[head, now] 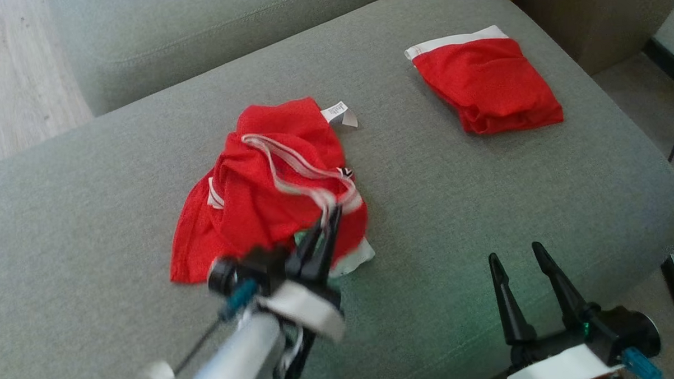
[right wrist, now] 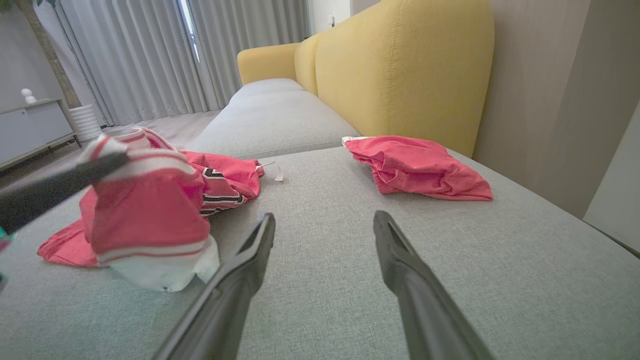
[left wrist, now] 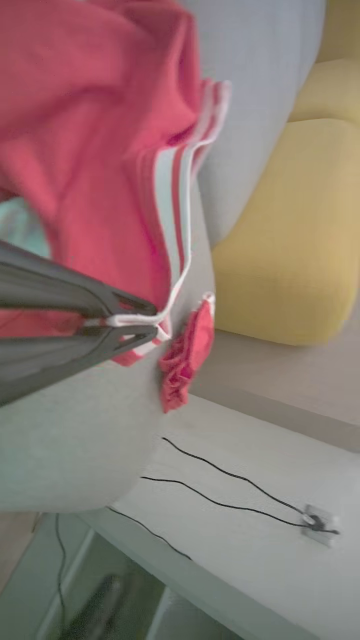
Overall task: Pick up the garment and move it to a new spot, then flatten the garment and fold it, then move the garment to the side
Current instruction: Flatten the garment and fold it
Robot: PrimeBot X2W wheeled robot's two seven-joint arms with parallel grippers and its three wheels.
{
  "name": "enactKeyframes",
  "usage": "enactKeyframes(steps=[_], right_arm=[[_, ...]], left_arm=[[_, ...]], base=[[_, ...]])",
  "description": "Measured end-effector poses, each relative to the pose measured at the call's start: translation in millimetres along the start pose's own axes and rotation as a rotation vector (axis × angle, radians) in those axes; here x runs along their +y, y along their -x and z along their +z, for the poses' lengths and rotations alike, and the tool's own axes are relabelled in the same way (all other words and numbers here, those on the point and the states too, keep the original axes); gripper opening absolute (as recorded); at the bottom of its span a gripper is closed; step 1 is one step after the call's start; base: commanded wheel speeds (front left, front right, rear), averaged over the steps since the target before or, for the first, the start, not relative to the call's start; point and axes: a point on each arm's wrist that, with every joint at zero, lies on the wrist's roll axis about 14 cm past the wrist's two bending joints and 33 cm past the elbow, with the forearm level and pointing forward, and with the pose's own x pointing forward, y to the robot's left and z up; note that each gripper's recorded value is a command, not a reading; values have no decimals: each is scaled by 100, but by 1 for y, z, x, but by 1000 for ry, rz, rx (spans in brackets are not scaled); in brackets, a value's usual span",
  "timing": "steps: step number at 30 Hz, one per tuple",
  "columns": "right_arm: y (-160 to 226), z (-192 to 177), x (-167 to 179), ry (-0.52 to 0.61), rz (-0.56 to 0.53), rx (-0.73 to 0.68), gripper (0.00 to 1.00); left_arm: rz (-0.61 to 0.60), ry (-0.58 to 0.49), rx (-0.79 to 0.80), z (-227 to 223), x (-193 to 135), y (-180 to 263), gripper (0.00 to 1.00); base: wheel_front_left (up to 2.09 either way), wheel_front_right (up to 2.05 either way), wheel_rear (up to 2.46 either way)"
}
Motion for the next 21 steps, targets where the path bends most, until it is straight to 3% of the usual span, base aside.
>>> enactKeyframes(steps=[5, 13, 18, 21], right_arm=[[2, 1, 2, -9, 0, -6, 100], [5, 7, 3, -38, -5, -36, 100], [6, 12, 5, -41, 2, -57, 100], [6, 13, 3, -40, 1, -63, 100]], left_arm=[[-84, -28, -175, 76, -13, -33, 0], [-251, -247, -458, 235, -63, -65, 0], [-212, -260, -640, 333, -65, -57, 0], [-141, -249, -669, 350, -46, -50, 0]], base=[[0, 0, 0], [0, 0, 0], [0, 0, 0], [0, 0, 0]])
